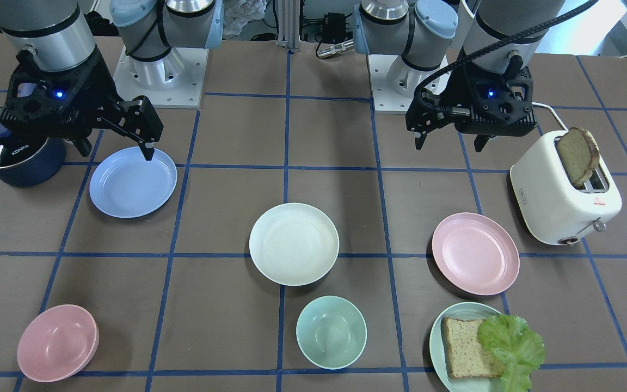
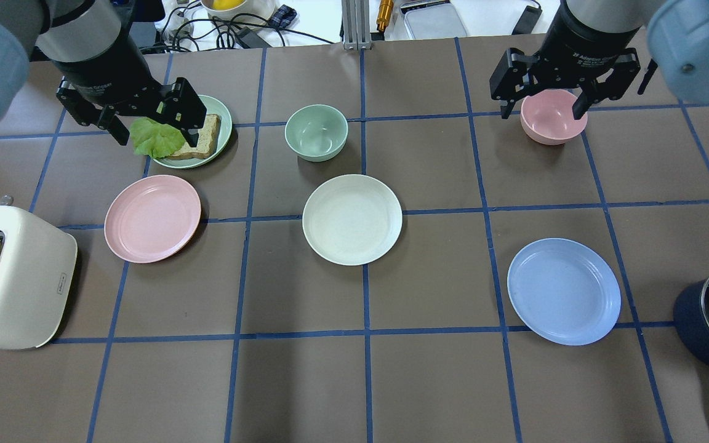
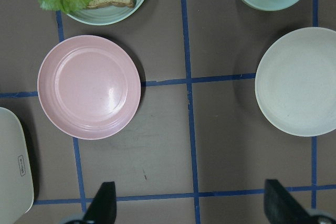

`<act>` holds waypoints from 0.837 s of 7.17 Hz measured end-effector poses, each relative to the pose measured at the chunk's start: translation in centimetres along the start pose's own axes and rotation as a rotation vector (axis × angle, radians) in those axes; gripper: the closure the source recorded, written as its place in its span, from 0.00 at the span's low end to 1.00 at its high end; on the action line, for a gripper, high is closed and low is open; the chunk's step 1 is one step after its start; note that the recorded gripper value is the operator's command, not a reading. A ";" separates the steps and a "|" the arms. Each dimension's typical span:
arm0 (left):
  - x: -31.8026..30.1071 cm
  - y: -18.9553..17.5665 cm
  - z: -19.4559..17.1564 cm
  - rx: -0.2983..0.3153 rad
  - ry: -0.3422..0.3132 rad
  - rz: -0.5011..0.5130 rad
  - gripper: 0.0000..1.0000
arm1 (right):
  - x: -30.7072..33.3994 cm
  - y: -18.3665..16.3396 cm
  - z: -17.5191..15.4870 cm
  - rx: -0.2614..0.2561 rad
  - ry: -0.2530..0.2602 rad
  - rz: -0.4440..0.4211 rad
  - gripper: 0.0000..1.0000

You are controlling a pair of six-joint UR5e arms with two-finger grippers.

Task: Stack three plates with pink and blue
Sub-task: 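Move the right gripper from the pink bowl toward the light blue plate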

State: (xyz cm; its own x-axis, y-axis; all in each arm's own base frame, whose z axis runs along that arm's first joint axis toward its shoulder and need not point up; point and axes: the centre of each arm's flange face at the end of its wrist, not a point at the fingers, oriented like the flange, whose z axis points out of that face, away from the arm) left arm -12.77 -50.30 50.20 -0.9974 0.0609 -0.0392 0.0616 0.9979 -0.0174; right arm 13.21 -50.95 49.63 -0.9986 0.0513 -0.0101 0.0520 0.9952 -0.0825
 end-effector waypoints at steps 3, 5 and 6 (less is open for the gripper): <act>-0.1 -0.1 0.1 -0.001 0.004 -0.003 0.00 | 2.5 1.1 2.1 -0.039 0.007 0.008 0.00; -0.2 -0.1 0.2 -0.003 0.004 -0.005 0.00 | 5.7 1.3 4.8 -0.090 0.008 0.012 0.00; -0.3 -0.1 0.2 -0.003 0.004 -0.005 0.00 | 8.2 1.4 6.5 -0.112 0.005 0.015 0.00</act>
State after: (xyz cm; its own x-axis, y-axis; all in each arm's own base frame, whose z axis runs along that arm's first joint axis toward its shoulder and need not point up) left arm -12.49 -50.47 49.97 -0.9978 0.0557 -0.0352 0.0563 0.9983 -0.0151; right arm 5.16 -49.64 42.97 -0.9978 0.0663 -0.0052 0.0661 0.9974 0.0291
